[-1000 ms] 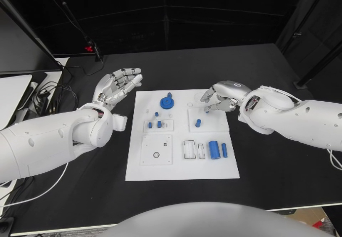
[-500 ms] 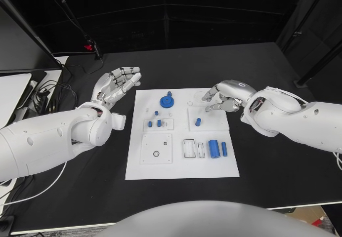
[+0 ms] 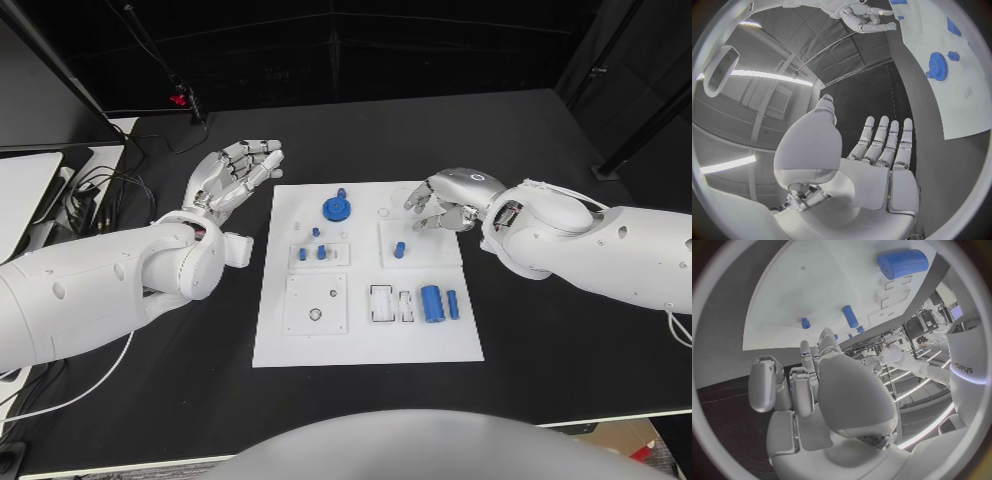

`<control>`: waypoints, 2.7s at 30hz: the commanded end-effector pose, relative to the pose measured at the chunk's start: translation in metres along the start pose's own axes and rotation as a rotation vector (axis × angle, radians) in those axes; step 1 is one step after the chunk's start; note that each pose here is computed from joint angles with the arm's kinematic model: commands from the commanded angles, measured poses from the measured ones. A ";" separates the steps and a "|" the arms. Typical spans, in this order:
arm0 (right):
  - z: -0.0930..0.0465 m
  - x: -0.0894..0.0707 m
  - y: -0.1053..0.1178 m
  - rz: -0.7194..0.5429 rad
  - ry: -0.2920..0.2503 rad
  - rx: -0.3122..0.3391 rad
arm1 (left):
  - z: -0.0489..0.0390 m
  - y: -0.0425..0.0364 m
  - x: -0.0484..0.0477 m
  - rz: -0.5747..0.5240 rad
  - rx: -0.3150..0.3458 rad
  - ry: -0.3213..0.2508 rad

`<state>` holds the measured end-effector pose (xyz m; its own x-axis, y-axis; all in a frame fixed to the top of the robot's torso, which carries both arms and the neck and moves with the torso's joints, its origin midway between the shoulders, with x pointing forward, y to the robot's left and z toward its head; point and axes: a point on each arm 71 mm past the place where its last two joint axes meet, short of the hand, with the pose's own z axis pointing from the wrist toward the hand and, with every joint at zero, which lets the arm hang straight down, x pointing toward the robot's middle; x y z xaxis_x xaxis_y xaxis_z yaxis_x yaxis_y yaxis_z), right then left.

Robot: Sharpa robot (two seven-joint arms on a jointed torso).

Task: Assemble the parts on the task board

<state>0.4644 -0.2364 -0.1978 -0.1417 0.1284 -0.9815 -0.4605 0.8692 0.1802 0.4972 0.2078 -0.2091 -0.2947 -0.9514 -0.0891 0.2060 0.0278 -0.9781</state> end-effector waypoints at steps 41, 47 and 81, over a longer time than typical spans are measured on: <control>0.010 0.013 0.005 -0.166 0.127 0.108 | -0.0001 -0.0111 -0.0021 -0.005 0.154 0.001; 0.012 0.014 0.006 -0.168 0.135 0.110 | -0.0001 -0.0109 -0.0027 -0.004 0.153 0.000; 0.015 0.008 0.011 -0.149 0.030 0.060 | 0.0000 -0.0104 -0.0033 -0.004 0.147 0.000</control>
<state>0.4719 -0.2204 -0.2093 -0.1490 -0.0512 -0.9875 -0.4020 0.9156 0.0132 0.4987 0.2111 -0.2097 -0.2884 -0.9531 -0.0912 0.2057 0.0314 -0.9781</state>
